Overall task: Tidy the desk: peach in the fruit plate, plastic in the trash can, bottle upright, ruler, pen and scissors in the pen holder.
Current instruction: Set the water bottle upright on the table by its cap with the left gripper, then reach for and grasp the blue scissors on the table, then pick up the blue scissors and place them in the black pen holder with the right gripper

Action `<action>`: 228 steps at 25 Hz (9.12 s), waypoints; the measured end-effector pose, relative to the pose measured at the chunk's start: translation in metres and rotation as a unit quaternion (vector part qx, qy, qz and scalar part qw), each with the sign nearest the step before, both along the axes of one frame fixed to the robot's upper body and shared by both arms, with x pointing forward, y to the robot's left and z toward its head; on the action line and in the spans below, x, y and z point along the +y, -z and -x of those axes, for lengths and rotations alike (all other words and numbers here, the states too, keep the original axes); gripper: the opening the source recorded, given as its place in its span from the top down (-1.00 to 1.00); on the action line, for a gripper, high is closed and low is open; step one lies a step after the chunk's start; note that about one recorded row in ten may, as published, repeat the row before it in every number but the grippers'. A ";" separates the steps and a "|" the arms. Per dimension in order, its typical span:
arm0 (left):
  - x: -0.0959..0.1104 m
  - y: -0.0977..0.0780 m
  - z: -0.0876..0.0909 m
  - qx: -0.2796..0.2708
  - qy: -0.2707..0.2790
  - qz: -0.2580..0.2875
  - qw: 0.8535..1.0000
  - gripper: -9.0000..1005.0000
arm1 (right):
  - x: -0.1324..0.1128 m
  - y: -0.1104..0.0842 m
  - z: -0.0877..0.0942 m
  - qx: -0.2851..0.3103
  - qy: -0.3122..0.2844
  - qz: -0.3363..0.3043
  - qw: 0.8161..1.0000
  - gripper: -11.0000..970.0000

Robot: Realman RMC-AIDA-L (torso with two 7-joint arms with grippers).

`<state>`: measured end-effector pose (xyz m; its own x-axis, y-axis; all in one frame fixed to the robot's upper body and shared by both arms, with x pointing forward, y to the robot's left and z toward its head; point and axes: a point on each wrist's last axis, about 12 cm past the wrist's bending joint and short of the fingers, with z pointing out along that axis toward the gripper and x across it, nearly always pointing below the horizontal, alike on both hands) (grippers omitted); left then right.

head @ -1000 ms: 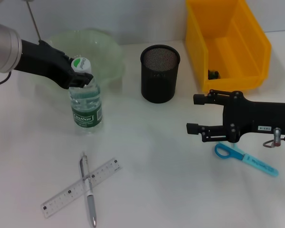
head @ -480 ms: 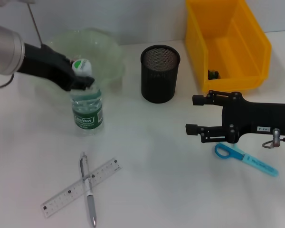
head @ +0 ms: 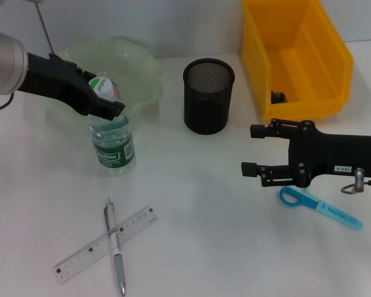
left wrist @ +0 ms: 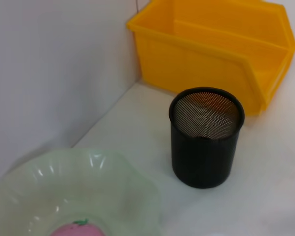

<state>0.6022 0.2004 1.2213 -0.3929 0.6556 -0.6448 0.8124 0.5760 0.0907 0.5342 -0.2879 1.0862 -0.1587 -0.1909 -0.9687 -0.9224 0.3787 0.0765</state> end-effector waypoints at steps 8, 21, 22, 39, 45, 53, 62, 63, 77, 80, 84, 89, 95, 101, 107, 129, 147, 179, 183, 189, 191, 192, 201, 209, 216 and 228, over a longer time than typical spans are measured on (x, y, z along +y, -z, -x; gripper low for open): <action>0.007 -0.015 0.003 -0.033 -0.008 0.015 0.999 -0.63 | -0.001 0.000 0.000 -0.001 0.004 -0.002 1.000 -0.71; 0.062 -0.011 0.043 -0.028 0.055 0.250 0.966 -0.63 | -0.009 -0.007 -0.002 0.013 0.004 -0.004 1.000 -0.71; 0.064 -0.009 0.046 -0.025 0.065 0.266 0.961 -0.63 | -0.009 -0.008 -0.002 0.014 0.004 -0.005 1.000 -0.71; 0.074 0.089 0.077 0.012 0.118 0.368 0.922 -0.63 | -0.025 -0.029 -0.002 0.037 -0.017 0.001 0.999 -0.71; 0.064 0.109 0.074 0.017 0.114 0.328 0.938 -0.63 | -0.029 -0.035 0.001 0.071 -0.029 0.022 0.997 -0.71; 0.058 0.117 0.078 0.040 0.138 0.290 0.946 -0.63 | -0.038 -0.060 0.002 0.146 -0.023 0.104 0.984 -0.71; 0.060 0.117 0.081 0.043 0.147 0.289 0.945 -0.63 | -0.012 -0.098 -0.022 0.271 0.035 0.261 0.926 -0.71; 0.060 0.117 0.081 0.043 0.147 0.289 0.945 -0.63 | -0.005 -0.100 -0.026 0.282 0.046 0.287 0.914 -0.71; 0.068 0.111 0.077 0.032 0.132 0.294 0.946 -0.63 | 0.064 -0.094 -0.036 0.290 0.121 0.519 0.795 -0.71; 0.068 0.111 0.077 0.032 0.132 0.294 0.946 -0.63 | 0.061 -0.084 -0.037 0.294 0.130 0.511 0.797 -0.71; 0.069 0.111 0.076 0.032 0.130 0.293 0.947 -0.63 | 0.058 -0.071 -0.038 0.297 0.129 0.500 0.803 -0.71; 0.070 0.111 0.076 0.032 0.129 0.292 0.947 -0.63 | 0.061 -0.058 -0.036 0.308 0.110 0.479 0.815 -0.71; 0.071 0.111 0.076 0.030 0.126 0.295 0.947 -0.63 | 0.059 -0.052 -0.034 0.299 0.105 0.481 0.818 -0.71; 0.072 0.111 0.077 0.030 0.124 0.297 0.946 -0.63 | 0.058 -0.049 -0.033 0.295 0.101 0.484 0.818 -0.71; 0.072 0.112 0.078 0.031 0.122 0.299 0.946 -0.63 | 0.056 -0.047 -0.032 0.290 0.098 0.485 0.819 -0.71; 0.074 0.111 0.079 0.032 0.117 0.305 0.945 -0.63 | 0.051 -0.044 -0.037 0.273 0.103 0.502 0.814 -0.71; 0.074 0.110 0.078 0.031 0.117 0.307 0.944 -0.63 | 0.055 -0.041 -0.035 0.269 0.091 0.511 0.811 -0.69; 0.077 0.108 0.081 0.032 0.117 0.317 0.940 -0.63 | 0.054 -0.040 -0.035 0.271 0.092 0.510 0.811 0.35; 0.077 0.108 0.082 0.033 0.118 0.318 0.940 -0.63 | 0.054 -0.040 -0.035 0.270 0.093 0.511 0.811 0.35; 0.077 0.108 0.082 0.033 0.119 0.319 0.940 -0.63 | 0.054 -0.040 -0.035 0.270 0.092 0.511 0.811 0.35; 0.078 0.107 0.082 0.032 0.118 0.320 0.940 -0.63 | 0.053 -0.040 -0.035 0.271 0.092 0.511 0.810 0.35; 0.078 0.107 0.082 0.032 0.118 0.320 0.939 -0.63 | 0.053 -0.040 -0.035 0.271 0.092 0.512 0.810 0.35; 0.079 0.107 0.082 0.032 0.119 0.320 0.939 -0.63 | 0.053 -0.040 -0.035 0.271 0.092 0.512 0.810 0.37; 0.079 0.107 0.082 0.033 0.119 0.321 0.939 -0.63 | 0.053 -0.039 -0.034 0.272 0.091 0.512 0.810 0.38; 0.079 0.106 0.083 0.033 0.121 0.324 0.938 -0.63 | 0.052 -0.037 -0.032 0.270 0.080 0.516 0.809 0.41; 0.080 0.106 0.086 0.035 0.123 0.329 0.935 -0.63 | 0.045 -0.077 -0.035 0.248 0.108 0.438 0.857 0.54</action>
